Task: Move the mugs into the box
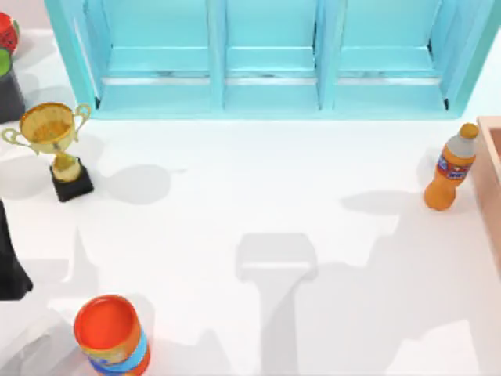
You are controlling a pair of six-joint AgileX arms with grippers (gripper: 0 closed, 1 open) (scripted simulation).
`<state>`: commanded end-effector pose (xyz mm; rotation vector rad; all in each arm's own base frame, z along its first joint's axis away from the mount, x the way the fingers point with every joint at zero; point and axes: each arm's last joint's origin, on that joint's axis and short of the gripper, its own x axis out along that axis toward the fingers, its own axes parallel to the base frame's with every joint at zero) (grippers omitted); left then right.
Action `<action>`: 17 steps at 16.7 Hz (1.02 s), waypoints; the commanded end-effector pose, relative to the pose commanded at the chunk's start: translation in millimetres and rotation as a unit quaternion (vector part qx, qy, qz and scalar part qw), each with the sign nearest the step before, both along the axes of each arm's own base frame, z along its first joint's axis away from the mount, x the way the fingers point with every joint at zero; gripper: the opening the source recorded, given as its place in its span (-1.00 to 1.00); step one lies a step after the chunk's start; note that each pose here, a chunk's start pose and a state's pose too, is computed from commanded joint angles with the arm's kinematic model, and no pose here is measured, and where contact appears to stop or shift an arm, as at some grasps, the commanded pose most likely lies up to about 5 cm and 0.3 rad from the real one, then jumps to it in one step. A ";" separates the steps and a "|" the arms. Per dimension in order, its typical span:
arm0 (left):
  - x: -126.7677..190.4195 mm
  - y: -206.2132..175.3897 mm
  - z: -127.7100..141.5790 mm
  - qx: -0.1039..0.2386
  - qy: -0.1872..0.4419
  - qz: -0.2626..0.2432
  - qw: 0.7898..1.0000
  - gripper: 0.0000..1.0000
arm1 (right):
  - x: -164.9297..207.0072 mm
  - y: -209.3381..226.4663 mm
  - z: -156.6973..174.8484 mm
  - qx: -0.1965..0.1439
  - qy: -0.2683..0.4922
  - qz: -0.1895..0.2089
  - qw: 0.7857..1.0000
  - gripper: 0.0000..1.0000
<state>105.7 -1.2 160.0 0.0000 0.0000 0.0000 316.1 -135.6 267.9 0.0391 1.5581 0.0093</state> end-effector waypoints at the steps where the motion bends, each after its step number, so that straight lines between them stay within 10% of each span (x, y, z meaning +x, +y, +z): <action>1: 0.0 0.0 0.0 0.000 0.000 0.000 1.000 1.00 | 0.3 0.9 -7.2 -0.001 -0.001 0.000 1.000 -1.00; 11: 0.0 0.0 0.0 0.000 0.000 0.000 1.000 1.00 | 0.0 9.9 -53.6 -0.002 0.000 0.004 1.000 -1.00; 17: 0.0 0.0 0.0 0.000 0.000 0.000 1.000 1.00 | 0.0 9.9 -53.6 -0.002 0.000 0.004 1.000 -0.10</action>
